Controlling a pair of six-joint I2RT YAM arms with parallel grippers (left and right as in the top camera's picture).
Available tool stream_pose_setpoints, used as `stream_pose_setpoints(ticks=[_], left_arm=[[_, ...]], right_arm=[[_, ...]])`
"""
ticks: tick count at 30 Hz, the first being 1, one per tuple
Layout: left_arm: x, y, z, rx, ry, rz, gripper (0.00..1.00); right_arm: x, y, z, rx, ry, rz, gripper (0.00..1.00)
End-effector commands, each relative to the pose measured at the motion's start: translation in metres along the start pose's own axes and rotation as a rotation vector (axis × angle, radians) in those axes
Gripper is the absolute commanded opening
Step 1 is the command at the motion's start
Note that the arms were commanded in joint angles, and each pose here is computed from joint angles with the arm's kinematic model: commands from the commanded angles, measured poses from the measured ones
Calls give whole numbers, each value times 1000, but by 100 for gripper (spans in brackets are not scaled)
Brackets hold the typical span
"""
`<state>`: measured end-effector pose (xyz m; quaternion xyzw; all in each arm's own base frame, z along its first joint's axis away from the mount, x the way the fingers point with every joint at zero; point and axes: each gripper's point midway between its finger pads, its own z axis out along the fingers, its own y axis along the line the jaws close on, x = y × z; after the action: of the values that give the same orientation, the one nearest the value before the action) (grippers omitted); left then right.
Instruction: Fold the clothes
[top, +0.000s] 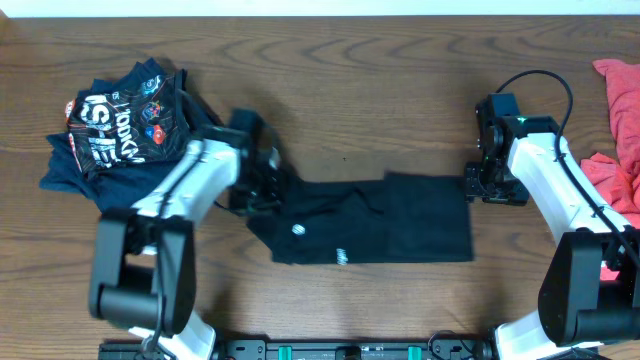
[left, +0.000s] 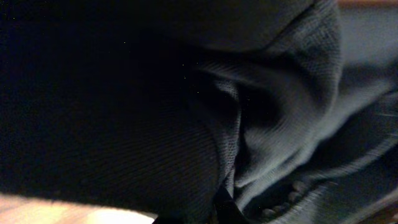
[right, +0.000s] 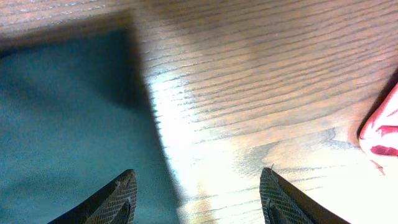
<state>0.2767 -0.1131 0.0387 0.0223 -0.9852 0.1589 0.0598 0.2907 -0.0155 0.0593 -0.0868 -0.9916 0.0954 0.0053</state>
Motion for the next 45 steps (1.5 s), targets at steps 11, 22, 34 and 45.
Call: stream_pose_setpoints(ticks=[11,22,34,45], left_arm=[[-23,34,-86,-102,-117,-30,6],[-28,28,-103,-99,-142,-23,6],[-30,25,-106,-85,-149,-21,6],[-15,-70,-106,250,-91,59,6]], right_arm=[[-4,28,-3,-174,-30,-149,51],[21,103,13,-507,-44,-316,41],[32,137,24,-477,-107,-450,39],[39,143,31,-447,-114,-462,36]])
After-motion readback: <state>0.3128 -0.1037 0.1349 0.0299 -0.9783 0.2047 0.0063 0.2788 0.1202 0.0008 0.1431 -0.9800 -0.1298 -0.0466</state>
